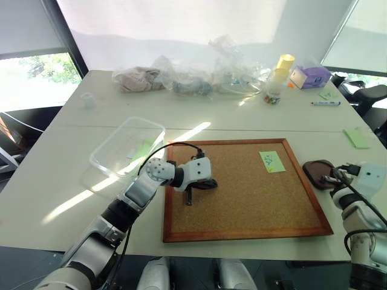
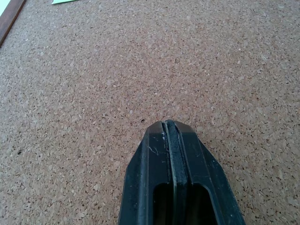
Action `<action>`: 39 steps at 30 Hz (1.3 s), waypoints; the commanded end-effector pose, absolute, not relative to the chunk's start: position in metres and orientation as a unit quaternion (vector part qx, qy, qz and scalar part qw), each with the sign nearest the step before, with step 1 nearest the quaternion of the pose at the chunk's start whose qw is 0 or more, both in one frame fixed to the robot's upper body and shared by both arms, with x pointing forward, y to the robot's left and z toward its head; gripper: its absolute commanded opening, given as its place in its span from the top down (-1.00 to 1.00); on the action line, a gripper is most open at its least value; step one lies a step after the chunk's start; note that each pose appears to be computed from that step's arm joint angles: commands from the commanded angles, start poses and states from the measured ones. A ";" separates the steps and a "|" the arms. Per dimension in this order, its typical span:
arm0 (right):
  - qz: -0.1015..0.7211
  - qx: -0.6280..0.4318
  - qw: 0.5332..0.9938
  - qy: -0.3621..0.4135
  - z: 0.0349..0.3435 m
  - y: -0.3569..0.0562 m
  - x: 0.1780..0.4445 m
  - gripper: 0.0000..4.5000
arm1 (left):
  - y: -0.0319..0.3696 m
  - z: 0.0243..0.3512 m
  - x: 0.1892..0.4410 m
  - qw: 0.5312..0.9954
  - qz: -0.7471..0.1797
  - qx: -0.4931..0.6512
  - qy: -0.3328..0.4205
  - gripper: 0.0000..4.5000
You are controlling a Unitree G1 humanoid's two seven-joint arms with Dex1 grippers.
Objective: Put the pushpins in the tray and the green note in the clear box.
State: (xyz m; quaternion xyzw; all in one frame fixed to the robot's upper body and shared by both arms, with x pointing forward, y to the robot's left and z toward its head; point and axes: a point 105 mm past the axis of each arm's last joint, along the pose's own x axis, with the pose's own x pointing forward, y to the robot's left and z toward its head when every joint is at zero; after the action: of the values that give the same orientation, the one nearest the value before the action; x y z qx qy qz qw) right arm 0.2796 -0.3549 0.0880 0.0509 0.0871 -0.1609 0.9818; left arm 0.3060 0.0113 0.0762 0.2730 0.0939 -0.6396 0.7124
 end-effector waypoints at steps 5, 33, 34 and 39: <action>-0.139 0.045 0.985 0.093 0.093 -0.359 0.291 0.99 | 0.034 0.040 0.306 0.712 -0.616 0.288 0.176 1.00; -0.021 0.012 1.000 0.014 0.135 -0.314 0.287 -0.99 | 0.035 0.036 0.305 0.712 -0.617 0.286 0.178 1.00; -0.004 0.010 1.000 0.016 0.135 -0.307 0.287 -0.99 | 0.035 0.036 0.305 0.711 -0.617 0.286 0.178 1.00; 0.079 -0.003 0.996 0.048 0.122 -0.264 0.288 -0.99 | 0.034 0.035 0.305 0.709 -0.619 0.288 0.176 1.00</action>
State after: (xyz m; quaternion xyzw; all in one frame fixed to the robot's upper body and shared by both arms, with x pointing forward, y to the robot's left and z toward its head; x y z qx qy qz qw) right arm 0.2883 -0.2719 0.1146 0.0063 0.0614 0.0655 0.9959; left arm 0.3035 0.0108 0.0753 0.2714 0.0901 -0.6445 0.7092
